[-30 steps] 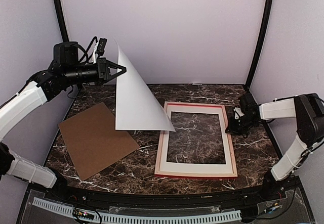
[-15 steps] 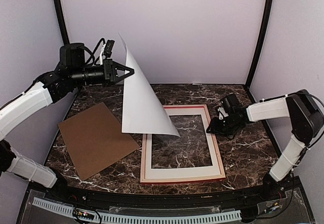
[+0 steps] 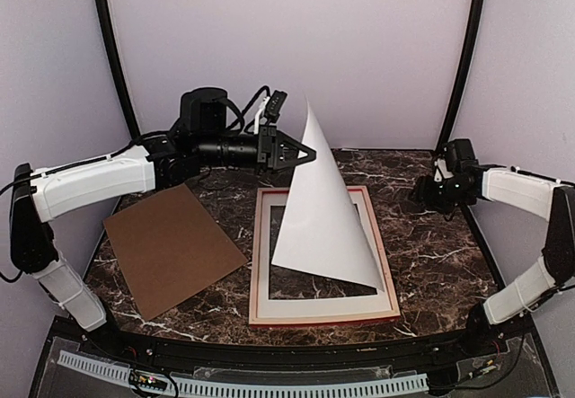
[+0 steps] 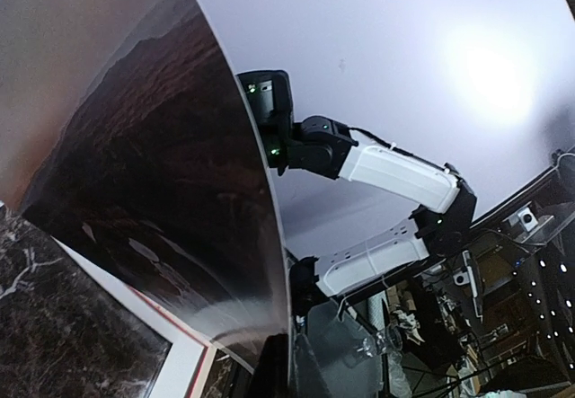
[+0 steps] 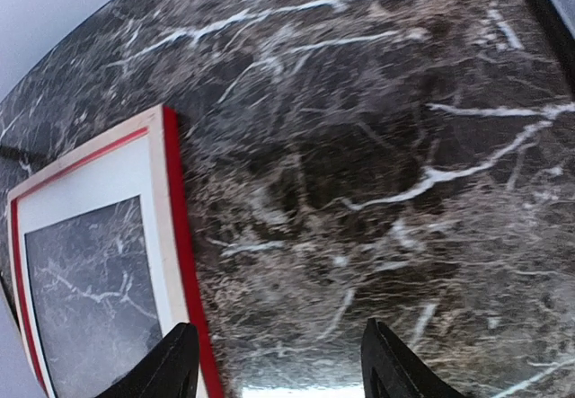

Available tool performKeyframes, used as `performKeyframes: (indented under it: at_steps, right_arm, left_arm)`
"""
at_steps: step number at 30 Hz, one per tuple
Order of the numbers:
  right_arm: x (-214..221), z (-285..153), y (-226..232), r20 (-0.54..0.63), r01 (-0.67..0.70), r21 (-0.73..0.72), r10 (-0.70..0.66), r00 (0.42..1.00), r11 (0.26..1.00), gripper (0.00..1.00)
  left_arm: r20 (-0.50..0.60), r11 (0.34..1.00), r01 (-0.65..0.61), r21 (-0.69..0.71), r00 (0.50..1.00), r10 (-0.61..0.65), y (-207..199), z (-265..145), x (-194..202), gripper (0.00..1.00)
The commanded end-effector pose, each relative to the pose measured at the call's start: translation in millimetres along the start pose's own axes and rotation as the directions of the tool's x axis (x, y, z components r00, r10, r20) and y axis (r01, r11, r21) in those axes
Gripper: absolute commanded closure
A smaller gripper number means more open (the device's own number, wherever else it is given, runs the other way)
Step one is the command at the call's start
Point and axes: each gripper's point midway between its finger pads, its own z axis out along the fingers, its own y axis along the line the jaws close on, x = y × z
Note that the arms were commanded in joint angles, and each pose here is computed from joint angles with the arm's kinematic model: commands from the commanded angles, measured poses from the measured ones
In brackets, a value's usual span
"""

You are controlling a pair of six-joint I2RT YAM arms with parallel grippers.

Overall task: Put the photo into the frame
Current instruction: Move the frame body to the center of the board, then place the photo on the mat board.

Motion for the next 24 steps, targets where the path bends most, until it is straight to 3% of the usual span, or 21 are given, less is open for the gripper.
performKeyframes:
  at_steps: [1, 5, 7, 13, 19, 24]
  right_arm:
    - [-14, -25, -31, 0.041, 0.001, 0.081, -0.004, 0.999, 0.997, 0.37]
    - [-14, -25, -33, 0.037, -0.003, 0.072, 0.000, 0.999, 0.997, 0.37]
    - [-11, -20, -32, 0.026, -0.003, 0.059, 0.001, 1.000, 0.998, 0.37]
    - [-3, -9, -30, -0.004, -0.005, 0.030, 0.005, 1.000, 1.000, 0.37]
    - [5, -1, -33, -0.030, -0.003, 0.028, 0.003, 1.000, 1.000, 0.37]
    - [15, 6, -35, -0.057, -0.005, 0.018, 0.006, 0.998, 1.000, 0.37]
  left_arm:
    - [0.085, 0.995, -0.032, 0.095, 0.996, 0.024, -19, -1, -13, 1.00]
    - [0.079, 0.998, 0.061, -0.005, 0.995, -0.060, 39, 11, 15, 1.00]
    - [0.091, 0.984, 0.171, -0.056, 0.982, -0.166, 76, 12, 32, 1.00]
    - [0.126, 0.899, 0.372, -0.232, 0.928, -0.352, 168, 4, 85, 1.00]
    - [0.132, 0.826, 0.430, -0.365, 0.902, -0.411, 212, -6, 123, 1.00]
    - [0.133, 0.798, 0.424, -0.428, 0.903, -0.409, 224, -16, 136, 1.00]
